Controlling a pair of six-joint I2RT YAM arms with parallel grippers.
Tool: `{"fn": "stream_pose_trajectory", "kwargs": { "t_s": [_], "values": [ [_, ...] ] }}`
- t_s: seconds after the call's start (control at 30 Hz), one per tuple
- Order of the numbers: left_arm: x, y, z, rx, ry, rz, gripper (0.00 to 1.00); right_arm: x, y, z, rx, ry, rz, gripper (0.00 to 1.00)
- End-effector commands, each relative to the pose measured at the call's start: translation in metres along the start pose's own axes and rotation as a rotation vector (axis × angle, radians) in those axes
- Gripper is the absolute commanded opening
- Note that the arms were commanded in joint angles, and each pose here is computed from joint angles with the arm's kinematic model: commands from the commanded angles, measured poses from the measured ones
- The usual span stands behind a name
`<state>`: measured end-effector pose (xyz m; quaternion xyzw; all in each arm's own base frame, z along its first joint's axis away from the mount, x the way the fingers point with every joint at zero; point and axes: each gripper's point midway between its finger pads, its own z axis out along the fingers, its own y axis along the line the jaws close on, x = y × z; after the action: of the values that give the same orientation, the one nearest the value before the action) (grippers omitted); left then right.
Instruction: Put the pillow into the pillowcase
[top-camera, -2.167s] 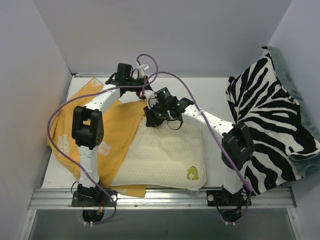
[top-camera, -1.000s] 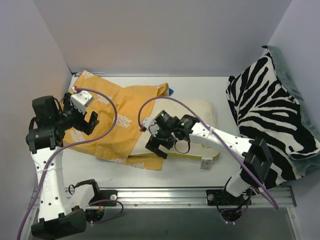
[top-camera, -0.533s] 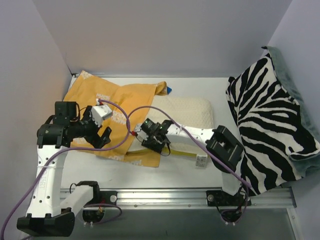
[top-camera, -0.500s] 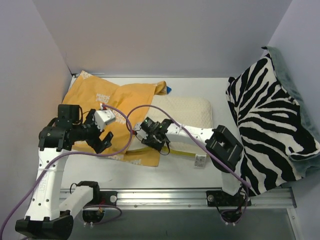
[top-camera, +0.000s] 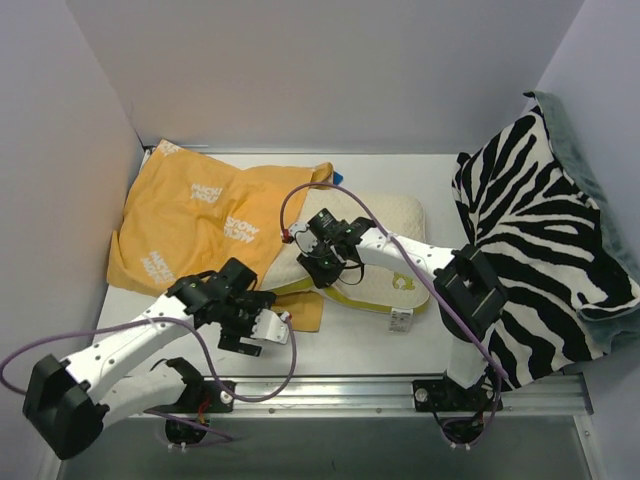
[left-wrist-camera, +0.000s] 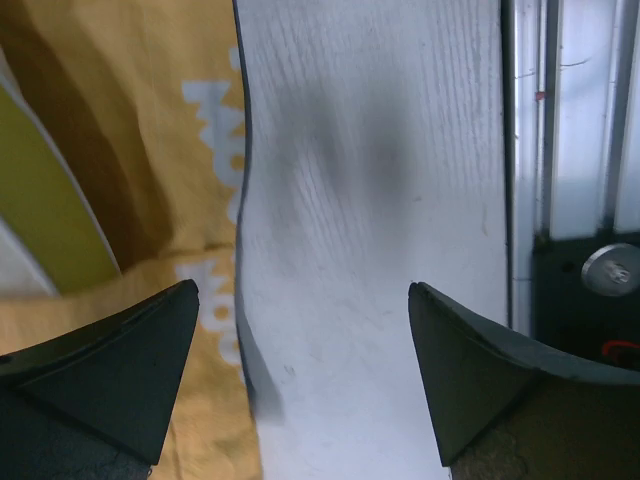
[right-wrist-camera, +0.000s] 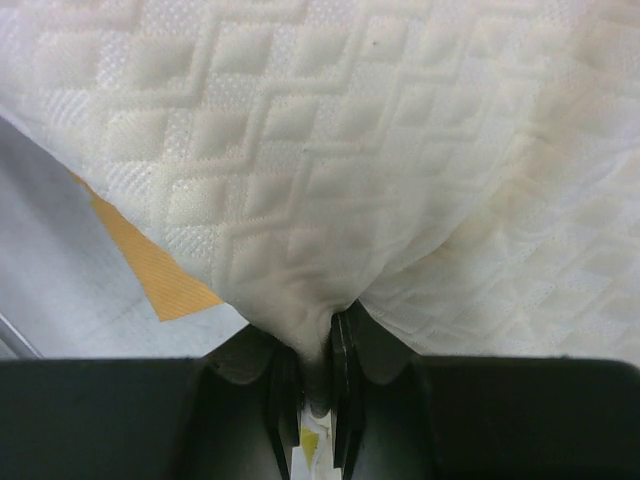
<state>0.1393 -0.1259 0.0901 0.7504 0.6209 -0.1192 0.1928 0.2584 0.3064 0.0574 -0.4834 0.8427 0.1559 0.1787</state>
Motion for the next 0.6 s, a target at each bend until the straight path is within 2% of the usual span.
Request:
{"fn": "stream_pose_trajectory", "kwargs": {
  "t_s": [0.0,0.2,0.37,0.4,0.47,0.5,0.53,0.57],
  "values": [
    [-0.027,0.040,0.023,-0.142,0.000,0.149,0.94,-0.008,0.040,-0.019,-0.163,-0.031,0.030,0.00],
    [-0.018,0.057,0.060,-0.139,0.042,0.291,0.93,-0.003,0.049,-0.017,-0.175,-0.001,-0.017,0.00],
    [-0.005,0.069,0.081,-0.169,0.100,0.276,0.88,0.002,0.058,-0.024,-0.218,-0.009,-0.029,0.00],
    [-0.002,0.068,0.084,-0.157,0.111,0.267,0.78,0.002,0.059,-0.026,-0.220,-0.015,-0.029,0.00],
    [0.004,0.063,0.091,-0.121,0.131,0.265,0.66,0.001,0.060,-0.029,-0.225,-0.024,-0.028,0.00],
    [0.003,0.061,0.093,-0.109,0.127,0.273,0.53,-0.001,0.061,-0.030,-0.233,-0.030,-0.023,0.00],
    [0.000,0.060,0.093,-0.096,0.116,0.281,0.44,-0.003,0.061,-0.032,-0.239,-0.037,-0.017,0.00],
    [-0.017,0.055,0.090,-0.069,0.075,0.306,0.21,-0.012,0.064,-0.035,-0.261,-0.057,-0.006,0.00]
  ]
}}
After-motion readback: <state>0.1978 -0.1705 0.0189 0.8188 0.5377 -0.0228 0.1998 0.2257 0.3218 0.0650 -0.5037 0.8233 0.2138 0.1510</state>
